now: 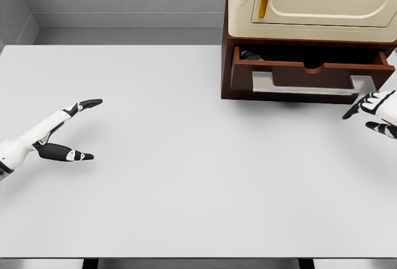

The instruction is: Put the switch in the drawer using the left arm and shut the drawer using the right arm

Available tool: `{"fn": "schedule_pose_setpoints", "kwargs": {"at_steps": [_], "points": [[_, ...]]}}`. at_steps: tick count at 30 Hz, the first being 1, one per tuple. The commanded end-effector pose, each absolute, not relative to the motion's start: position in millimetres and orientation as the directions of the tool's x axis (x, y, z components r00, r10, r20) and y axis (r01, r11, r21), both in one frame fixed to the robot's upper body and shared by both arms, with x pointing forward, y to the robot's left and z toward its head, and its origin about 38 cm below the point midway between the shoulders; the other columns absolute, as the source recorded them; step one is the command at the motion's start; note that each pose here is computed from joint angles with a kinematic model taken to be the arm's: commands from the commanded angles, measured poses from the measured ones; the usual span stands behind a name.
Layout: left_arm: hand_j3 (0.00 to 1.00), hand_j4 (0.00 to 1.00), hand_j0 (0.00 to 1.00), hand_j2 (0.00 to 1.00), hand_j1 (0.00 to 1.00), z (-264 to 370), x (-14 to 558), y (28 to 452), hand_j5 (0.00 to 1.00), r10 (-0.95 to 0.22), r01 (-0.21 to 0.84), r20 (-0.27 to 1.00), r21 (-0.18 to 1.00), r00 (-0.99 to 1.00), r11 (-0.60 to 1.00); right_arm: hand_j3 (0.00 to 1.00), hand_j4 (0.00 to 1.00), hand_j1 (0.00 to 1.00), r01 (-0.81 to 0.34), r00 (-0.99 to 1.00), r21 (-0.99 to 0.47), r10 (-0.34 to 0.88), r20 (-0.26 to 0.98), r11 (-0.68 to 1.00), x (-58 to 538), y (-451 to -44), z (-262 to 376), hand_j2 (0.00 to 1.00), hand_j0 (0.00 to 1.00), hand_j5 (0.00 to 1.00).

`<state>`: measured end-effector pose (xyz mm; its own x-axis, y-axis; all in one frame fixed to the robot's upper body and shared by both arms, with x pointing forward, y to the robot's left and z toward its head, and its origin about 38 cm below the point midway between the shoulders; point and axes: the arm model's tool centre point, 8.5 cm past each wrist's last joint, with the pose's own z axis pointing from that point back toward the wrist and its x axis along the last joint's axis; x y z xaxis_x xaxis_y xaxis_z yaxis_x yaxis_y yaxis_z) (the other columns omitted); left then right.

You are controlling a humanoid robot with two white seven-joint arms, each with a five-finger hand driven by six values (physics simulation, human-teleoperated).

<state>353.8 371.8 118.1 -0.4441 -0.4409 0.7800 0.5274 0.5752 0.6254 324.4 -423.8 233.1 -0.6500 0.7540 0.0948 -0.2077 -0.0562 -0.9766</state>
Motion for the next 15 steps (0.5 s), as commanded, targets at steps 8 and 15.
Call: {"fn": "schedule_pose_setpoints", "kwargs": {"at_steps": [8,15], "points": [[1.0,1.0,1.0,1.0,1.0,119.2,354.0,372.6,1.0,-0.437,0.526,0.783,0.622,-0.443,0.581,0.6,0.6,0.6,-0.204,-0.651,-0.978,0.753,0.095,-0.052,324.8,-423.0,233.6,0.6,0.6,0.6],[1.0,1.0,1.0,1.0,1.0,120.2,354.3,373.8,1.0,-0.439,0.522,0.781,0.623,-0.444,0.583,0.6,0.6,0.6,-0.204,-0.706,-0.976,0.702,0.094,-0.074,316.4,-399.7,232.0,0.6,0.6,0.6]]}}
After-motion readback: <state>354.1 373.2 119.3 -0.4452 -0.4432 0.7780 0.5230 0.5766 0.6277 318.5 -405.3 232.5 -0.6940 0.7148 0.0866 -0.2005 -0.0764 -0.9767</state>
